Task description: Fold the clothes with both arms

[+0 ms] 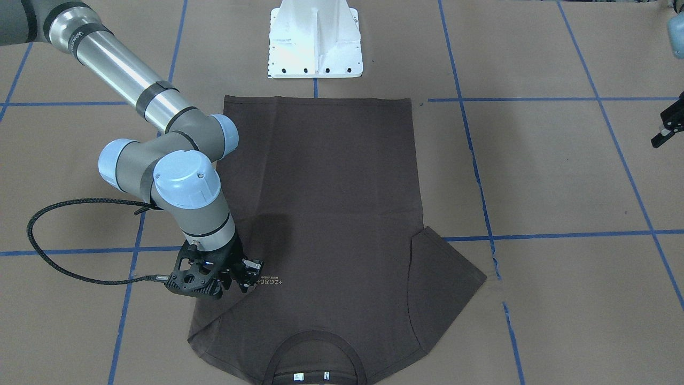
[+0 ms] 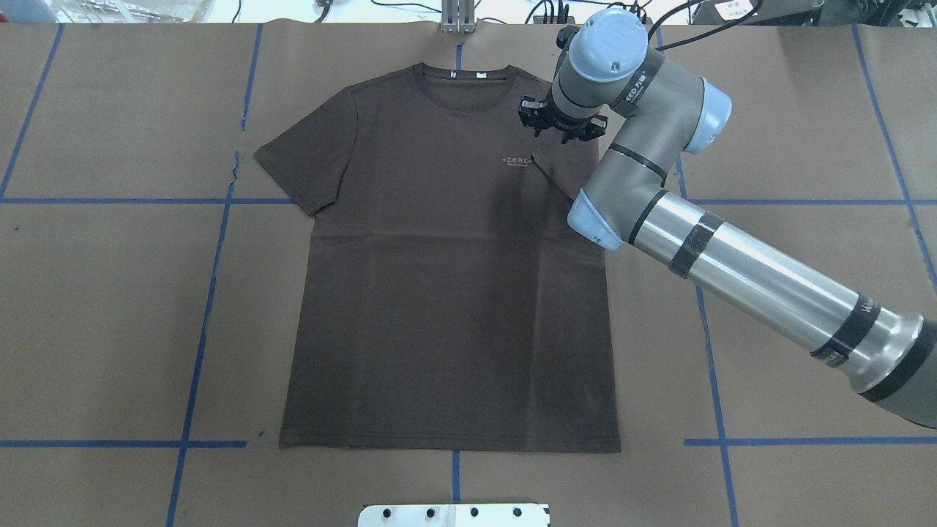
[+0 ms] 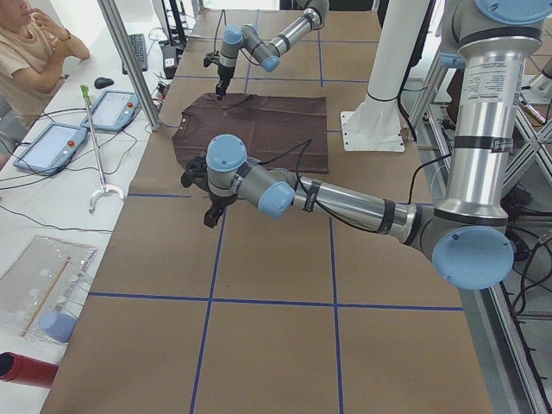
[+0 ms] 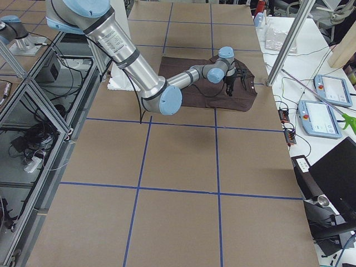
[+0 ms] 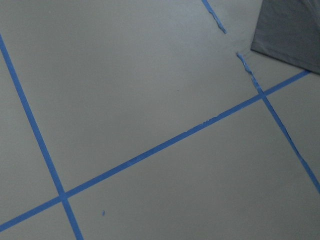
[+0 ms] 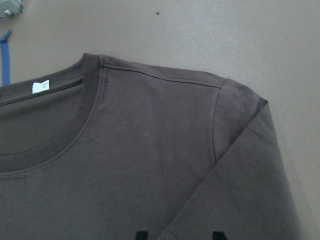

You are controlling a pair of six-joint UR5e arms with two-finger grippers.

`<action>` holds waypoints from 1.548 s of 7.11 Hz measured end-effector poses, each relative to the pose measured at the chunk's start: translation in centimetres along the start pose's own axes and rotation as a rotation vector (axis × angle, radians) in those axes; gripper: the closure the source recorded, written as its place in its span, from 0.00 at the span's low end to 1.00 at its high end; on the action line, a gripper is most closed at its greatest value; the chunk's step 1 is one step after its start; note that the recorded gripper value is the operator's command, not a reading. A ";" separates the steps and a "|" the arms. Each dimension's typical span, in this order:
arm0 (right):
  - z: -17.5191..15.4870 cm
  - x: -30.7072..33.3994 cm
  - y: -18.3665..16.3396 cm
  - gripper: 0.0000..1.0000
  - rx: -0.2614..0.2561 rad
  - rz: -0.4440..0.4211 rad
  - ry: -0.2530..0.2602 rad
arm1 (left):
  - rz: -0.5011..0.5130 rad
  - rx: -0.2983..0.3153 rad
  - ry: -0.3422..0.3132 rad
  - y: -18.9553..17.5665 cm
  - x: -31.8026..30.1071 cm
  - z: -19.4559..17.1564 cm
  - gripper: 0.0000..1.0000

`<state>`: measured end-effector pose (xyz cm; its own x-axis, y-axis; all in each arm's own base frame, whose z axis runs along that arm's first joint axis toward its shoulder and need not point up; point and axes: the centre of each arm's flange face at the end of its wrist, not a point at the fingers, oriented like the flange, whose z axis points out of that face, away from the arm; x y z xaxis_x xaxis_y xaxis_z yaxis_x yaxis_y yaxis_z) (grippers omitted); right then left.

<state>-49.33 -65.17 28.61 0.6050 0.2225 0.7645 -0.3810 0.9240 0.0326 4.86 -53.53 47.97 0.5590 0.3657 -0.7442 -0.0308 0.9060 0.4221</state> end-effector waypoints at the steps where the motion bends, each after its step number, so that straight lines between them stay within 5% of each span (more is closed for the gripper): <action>1: -1.8 0.7 0.4 0.00 0.003 -0.006 -0.034 | -0.049 -0.009 0.006 -3.4 3.1 3.0 0.03; 5: -9.3 10.7 2.3 0.00 -0.023 0.011 -0.134 | -0.249 -0.070 -0.050 -14.6 12.7 17.3 0.15; 8: -12.1 15.0 4.4 0.00 -0.038 0.013 -0.156 | -0.386 0.012 -0.138 -17.8 15.7 24.2 0.25; 11: -13.0 15.8 4.8 0.00 -0.035 0.013 -0.161 | -0.376 -0.029 -0.154 -16.6 18.1 28.9 0.34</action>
<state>-32.58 -53.15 32.48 0.4793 0.1844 0.8581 -0.3618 0.9323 0.0017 39.41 -68.07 42.47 0.6531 -0.0268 -0.7568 0.1776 0.9769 0.1187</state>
